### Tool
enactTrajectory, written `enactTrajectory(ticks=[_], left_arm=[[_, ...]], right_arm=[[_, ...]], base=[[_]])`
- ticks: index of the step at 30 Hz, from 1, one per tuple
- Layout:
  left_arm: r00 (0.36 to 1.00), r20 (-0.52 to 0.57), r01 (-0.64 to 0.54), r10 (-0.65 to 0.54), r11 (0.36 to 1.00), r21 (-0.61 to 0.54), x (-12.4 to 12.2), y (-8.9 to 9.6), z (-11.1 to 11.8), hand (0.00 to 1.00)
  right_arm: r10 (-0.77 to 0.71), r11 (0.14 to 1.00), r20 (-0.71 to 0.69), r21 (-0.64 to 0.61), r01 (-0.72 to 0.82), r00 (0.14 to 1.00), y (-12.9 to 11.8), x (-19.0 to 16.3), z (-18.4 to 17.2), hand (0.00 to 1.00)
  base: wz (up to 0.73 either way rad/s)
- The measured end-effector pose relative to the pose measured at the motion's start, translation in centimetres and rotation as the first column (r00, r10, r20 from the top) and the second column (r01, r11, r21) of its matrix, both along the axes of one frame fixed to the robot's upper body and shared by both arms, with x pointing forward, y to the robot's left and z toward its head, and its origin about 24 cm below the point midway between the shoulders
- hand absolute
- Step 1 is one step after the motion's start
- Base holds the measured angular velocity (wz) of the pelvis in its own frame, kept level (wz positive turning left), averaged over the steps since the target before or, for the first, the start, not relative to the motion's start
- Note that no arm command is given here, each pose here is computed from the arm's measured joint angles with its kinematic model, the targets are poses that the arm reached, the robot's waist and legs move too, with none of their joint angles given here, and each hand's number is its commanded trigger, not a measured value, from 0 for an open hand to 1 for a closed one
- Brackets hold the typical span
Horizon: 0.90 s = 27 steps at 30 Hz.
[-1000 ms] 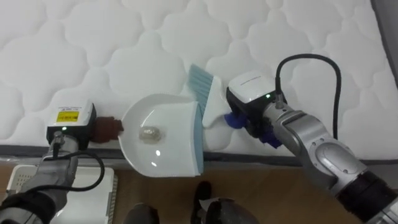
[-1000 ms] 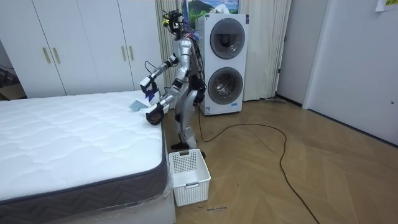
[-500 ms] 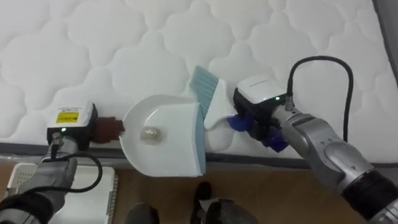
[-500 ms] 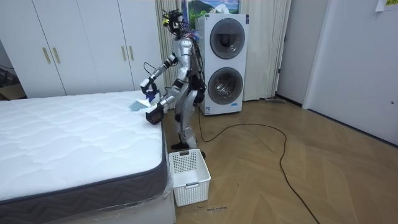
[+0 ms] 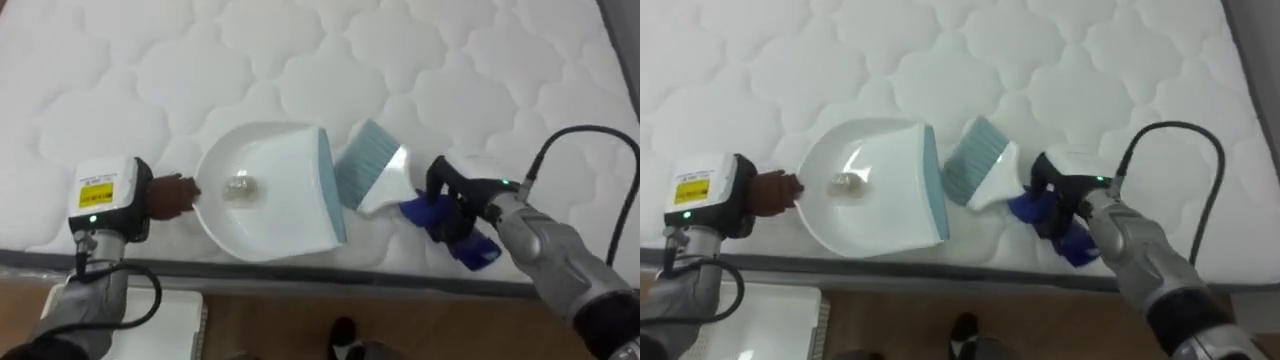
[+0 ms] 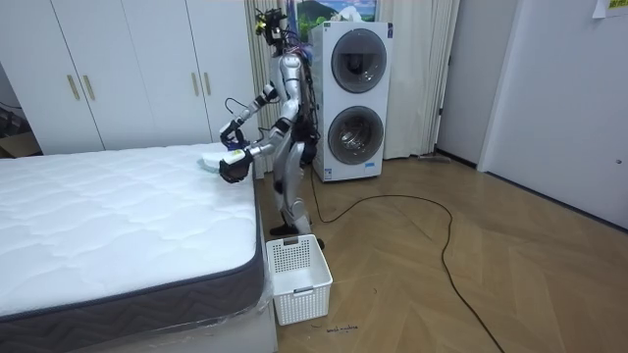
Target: Clean bed
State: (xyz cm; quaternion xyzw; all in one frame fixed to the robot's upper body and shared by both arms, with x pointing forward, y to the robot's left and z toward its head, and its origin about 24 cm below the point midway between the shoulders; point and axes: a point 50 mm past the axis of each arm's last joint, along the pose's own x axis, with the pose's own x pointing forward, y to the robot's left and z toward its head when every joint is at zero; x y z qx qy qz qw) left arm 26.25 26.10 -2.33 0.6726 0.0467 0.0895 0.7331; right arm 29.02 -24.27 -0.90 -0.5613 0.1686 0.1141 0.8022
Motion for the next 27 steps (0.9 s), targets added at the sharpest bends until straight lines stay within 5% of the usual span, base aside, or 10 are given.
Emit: enactTrajectory(ticks=[4,5,6,12,27], left_arm=[[1.0,0.009,0.009,-0.009,0.998,-0.062,-1.7,-1.3,-0.9,1.0],[1.0,0.017,0.014,-0.013,0.998,-0.067,-1.8,-1.4,-0.8,1.0],[0.999,0.029,0.018,-0.016,0.997,-0.078,-2.0,-1.6,-0.7,1.0],[0.995,0.098,0.009,0.003,0.992,-0.129,-3.0,-1.7,0.3,1.0],[0.997,0.015,-0.075,0.081,0.969,-0.235,-5.6,-1.6,-1.4,1.0]], right_arm=[[-0.214,0.963,-0.003,0.165,0.212,0.977,-2.6,-1.9,-1.1,1.0],[-0.239,0.955,-0.005,0.178,0.236,0.971,-2.9,-2.1,-1.2,0.21],[-0.283,0.94,-0.007,0.198,0.278,0.959,-3.4,-2.7,-1.5,0.0],[-0.477,0.816,0.03,0.385,0.431,0.878,-4.6,-4.9,-1.9,0.0],[-0.698,0.587,0.042,0.605,0.537,0.715,-4.9,-5.8,-2.3,0.0]], base=[[0.39],[0.81],[0.65],[0.62],[0.58]])
